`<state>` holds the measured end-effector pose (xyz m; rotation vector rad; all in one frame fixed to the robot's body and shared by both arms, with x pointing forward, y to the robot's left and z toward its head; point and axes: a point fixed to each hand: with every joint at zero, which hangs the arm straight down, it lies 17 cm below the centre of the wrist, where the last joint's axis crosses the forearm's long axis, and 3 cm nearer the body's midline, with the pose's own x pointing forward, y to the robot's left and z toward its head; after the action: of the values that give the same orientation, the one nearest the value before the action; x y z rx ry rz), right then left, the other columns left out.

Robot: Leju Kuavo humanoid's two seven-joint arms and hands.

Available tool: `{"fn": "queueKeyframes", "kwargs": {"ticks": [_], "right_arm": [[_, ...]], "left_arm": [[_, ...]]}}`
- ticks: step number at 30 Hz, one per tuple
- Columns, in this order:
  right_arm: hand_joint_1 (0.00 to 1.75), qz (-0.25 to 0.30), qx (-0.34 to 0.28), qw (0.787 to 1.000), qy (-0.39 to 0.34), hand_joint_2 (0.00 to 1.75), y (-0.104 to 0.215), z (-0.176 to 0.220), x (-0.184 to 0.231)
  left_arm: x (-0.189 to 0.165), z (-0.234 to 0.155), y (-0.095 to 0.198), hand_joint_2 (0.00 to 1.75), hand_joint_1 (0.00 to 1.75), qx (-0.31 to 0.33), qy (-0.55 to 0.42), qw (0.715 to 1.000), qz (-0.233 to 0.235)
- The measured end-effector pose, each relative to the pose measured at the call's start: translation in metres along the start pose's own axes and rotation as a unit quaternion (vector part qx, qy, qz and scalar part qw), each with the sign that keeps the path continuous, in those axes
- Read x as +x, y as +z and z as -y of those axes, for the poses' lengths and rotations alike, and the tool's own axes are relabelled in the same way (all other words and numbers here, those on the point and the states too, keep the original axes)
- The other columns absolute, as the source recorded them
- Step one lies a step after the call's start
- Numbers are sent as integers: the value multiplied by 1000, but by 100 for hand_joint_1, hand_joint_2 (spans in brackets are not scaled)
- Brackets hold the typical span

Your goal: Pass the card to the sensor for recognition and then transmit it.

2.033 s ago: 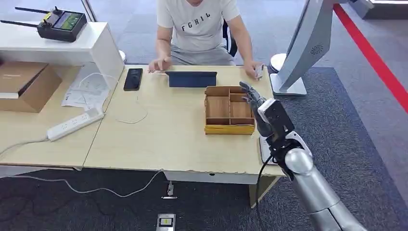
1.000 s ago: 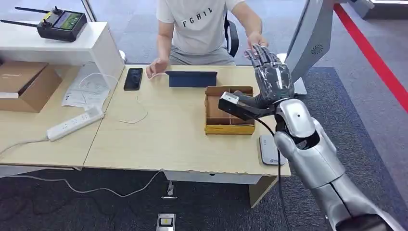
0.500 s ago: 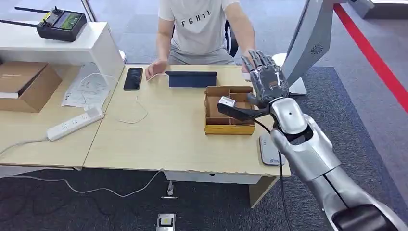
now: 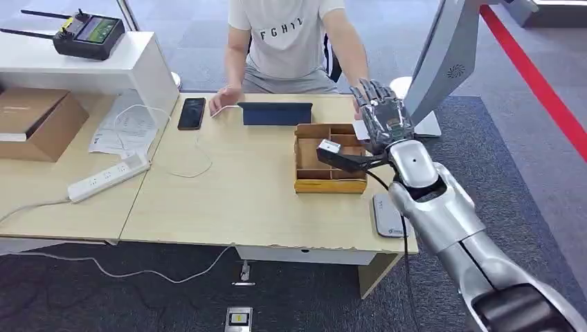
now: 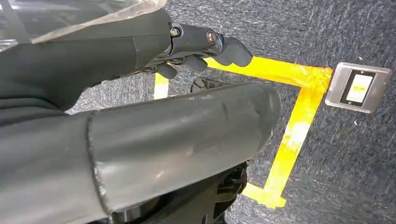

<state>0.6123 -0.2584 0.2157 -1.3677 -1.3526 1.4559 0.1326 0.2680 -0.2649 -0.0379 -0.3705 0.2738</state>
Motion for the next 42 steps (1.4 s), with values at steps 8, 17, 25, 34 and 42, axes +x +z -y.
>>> {"fn": "queueKeyframes", "kwargs": {"ticks": [8,17,25,34,42], "right_arm": [[0,-1,9,1000,8,175,0,-7,-2],[175,-16,11,1000,22,175,1,-7,-14],[175,-22,12,999,24,175,3,-10,-25],[175,-23,16,999,25,175,6,-14,-28],[175,-14,11,999,29,175,6,-13,-24]], "left_arm": [[1,0,0,0,0,-1,1,1000,2],[1,-1,0,0,0,-1,-1,1000,2],[4,-3,0,0,0,1,-1,1000,3],[4,-3,-1,0,0,1,-1,1000,3],[3,-2,0,0,0,-4,1,1000,1]]}}
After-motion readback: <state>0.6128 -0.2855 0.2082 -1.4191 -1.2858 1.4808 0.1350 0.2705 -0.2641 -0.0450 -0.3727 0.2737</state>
